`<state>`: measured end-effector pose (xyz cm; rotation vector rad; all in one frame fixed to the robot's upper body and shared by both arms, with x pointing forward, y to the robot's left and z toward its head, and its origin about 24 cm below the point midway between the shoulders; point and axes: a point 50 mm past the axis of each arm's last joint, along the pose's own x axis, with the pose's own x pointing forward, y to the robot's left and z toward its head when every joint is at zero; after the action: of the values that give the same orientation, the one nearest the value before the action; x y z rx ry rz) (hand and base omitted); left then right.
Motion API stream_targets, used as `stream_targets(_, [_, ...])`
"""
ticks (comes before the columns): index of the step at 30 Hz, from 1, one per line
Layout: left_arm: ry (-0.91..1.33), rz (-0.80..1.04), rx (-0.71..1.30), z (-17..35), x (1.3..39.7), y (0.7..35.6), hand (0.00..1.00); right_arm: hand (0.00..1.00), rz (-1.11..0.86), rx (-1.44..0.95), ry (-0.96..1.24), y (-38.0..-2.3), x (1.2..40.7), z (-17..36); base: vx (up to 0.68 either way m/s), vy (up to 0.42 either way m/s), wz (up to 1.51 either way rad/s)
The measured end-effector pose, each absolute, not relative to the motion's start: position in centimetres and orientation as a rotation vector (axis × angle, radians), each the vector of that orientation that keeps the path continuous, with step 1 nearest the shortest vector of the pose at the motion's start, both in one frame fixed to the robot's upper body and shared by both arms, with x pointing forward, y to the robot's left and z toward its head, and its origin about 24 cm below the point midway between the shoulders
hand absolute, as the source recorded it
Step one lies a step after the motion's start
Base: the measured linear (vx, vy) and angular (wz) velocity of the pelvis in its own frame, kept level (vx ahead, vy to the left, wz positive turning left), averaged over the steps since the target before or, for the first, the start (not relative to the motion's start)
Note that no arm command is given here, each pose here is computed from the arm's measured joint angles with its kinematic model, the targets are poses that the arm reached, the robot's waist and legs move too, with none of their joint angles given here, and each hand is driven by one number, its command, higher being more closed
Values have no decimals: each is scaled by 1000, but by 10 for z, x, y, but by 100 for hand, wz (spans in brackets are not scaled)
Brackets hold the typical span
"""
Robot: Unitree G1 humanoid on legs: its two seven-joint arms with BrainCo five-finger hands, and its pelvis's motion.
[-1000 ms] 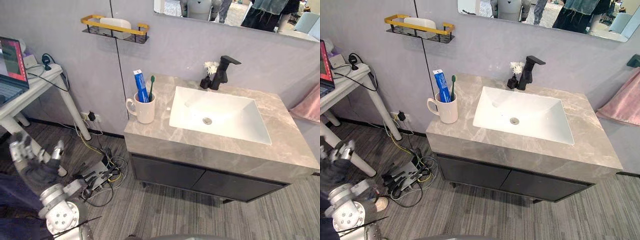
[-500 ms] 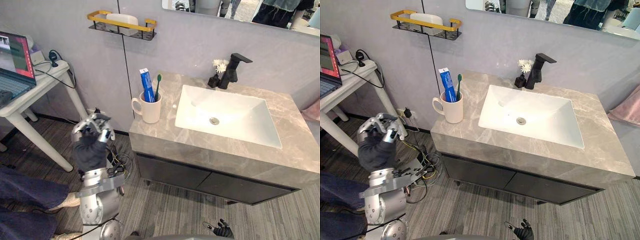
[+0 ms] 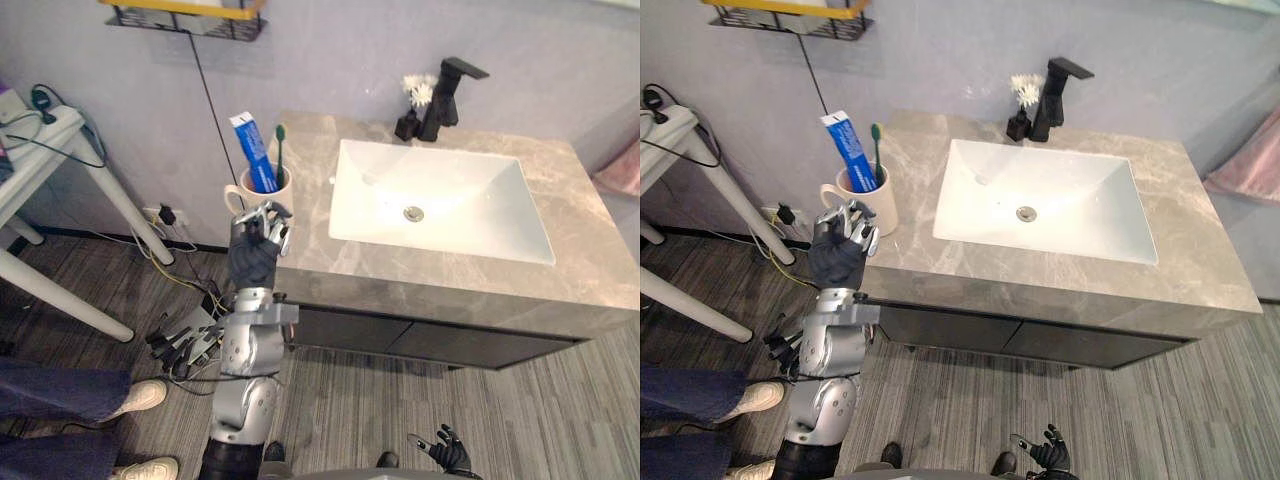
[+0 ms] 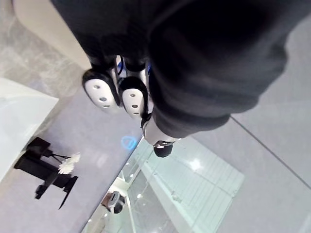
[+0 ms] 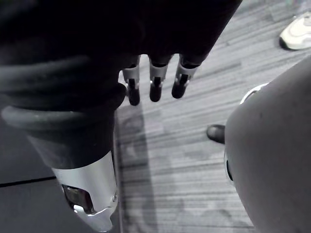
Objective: Organize washtable
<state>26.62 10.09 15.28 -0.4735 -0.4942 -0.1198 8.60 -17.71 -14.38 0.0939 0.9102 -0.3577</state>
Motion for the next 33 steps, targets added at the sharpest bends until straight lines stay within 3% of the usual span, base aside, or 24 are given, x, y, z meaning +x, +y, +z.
stream_targets(12, [-519, 6, -414, 158, 277, 127, 100, 0, -336, 90, 863, -175, 98, -139, -18, -10, -7])
stream_targets(21, [-444, 110, -399, 129, 248, 151, 100, 0, -332, 79, 873, -178, 102, -141, -58, -24, 0])
stream_targets(33, [-449, 129, -403, 128, 243, 154, 100, 0, -330, 74, 874, -179, 102, -141, -3, -1, 0])
